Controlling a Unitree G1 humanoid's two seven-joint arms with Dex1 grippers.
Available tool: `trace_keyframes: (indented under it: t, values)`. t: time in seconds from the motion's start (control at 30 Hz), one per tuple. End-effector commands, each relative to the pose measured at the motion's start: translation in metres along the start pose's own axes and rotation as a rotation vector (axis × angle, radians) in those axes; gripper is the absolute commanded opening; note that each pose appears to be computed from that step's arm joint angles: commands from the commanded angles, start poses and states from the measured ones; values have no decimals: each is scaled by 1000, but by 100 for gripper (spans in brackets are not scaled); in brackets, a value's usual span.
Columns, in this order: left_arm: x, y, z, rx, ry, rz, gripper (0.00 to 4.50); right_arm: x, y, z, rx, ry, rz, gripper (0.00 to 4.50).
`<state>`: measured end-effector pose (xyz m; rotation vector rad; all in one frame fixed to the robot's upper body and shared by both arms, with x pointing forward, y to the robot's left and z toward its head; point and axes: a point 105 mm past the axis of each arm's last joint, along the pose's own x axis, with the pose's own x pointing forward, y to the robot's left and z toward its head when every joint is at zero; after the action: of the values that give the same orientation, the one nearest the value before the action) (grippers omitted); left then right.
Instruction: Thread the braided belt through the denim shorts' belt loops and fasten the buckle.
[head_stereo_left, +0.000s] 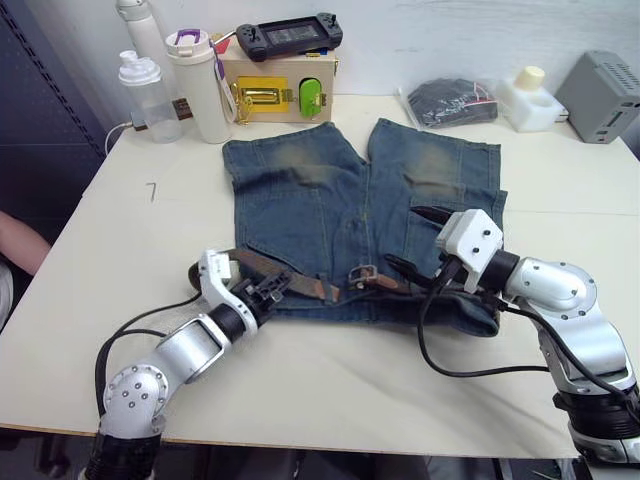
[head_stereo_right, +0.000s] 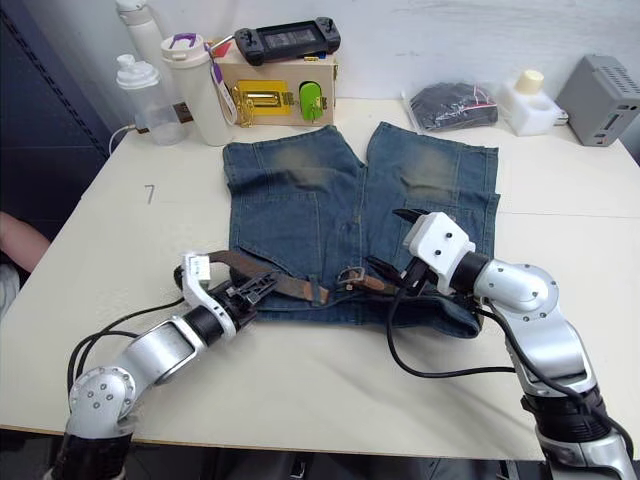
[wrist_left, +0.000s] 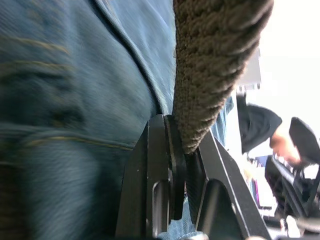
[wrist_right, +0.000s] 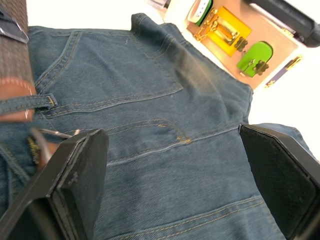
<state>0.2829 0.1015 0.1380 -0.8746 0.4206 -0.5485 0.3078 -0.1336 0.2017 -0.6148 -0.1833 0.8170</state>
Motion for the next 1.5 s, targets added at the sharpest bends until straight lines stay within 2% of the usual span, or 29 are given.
trace_keyframes:
  t: [0.03,0.23,0.33,0.47,0.67,0.83,0.97,1.1,1.33,1.5]
  values:
    - [4,-14,-5,110,60,-84,0,-5,0,10,-24,-26,6,444]
    - [11,-13,-10,236,156,-144,0,-3,8,6,-28,-18,34,444]
    - [19,1,-2,200,123,-92,0,-1,10,5,-37,-17,37,444]
    - [18,1,1,204,92,-83,0,-2,11,6,-46,-16,38,444]
    - [18,-10,-23,282,158,-140,0,-5,15,4,-37,-6,43,444]
    - [22,-18,-32,382,193,-193,0,-6,16,5,-34,-9,47,444]
    - [28,-8,-49,665,276,-182,0,-7,22,4,-57,-3,77,444]
    - [29,11,-61,875,337,-154,0,-10,31,4,-144,9,130,444]
    - [29,13,-60,885,321,-165,0,-29,57,1,-348,20,332,444]
    - [29,14,-60,888,320,-167,0,-27,66,0,-442,11,381,444]
